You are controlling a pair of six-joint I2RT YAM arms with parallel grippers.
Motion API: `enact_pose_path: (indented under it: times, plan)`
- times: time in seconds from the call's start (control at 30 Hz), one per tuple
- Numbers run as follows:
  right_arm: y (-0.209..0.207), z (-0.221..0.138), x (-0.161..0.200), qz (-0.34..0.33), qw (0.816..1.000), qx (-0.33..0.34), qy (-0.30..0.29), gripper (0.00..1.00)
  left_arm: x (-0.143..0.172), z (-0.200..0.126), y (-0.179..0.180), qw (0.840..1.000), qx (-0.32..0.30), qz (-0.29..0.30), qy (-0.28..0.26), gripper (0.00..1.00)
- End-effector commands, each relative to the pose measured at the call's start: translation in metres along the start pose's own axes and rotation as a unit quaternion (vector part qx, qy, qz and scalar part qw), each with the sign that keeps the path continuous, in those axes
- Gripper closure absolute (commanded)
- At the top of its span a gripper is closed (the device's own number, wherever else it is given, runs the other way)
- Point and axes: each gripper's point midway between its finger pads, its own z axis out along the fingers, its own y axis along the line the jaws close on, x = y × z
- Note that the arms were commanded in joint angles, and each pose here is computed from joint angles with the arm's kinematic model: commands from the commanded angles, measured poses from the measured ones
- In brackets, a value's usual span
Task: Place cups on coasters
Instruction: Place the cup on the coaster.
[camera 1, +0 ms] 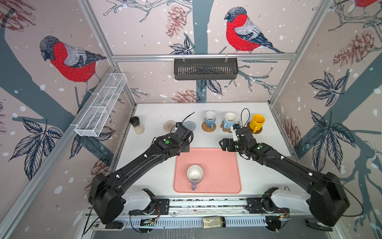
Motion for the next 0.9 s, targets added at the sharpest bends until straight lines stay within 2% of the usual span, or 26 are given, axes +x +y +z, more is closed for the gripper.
enact_pose_path:
  times: [0.0,0.23,0.4,0.87]
  plan:
    - [-0.001,-0.003,-0.003,0.003,1.000,0.006,-0.005,0.06,-0.024,0.005,-0.004,0.999,0.000,0.015,-0.030,1.00]
    - [-0.002,-0.004,-0.004,-0.003,1.000,0.011,-0.004,0.06,-0.043,0.041,-0.002,0.999,-0.031,0.033,-0.014,1.00]
    - [-0.005,-0.004,-0.004,-0.006,1.000,0.016,-0.003,0.06,-0.058,0.068,-0.001,0.999,-0.025,0.025,-0.009,1.00]
    - [-0.016,-0.003,-0.004,-0.003,0.999,0.033,-0.002,0.06,-0.101,0.120,-0.003,0.999,-0.028,0.022,0.005,1.00]
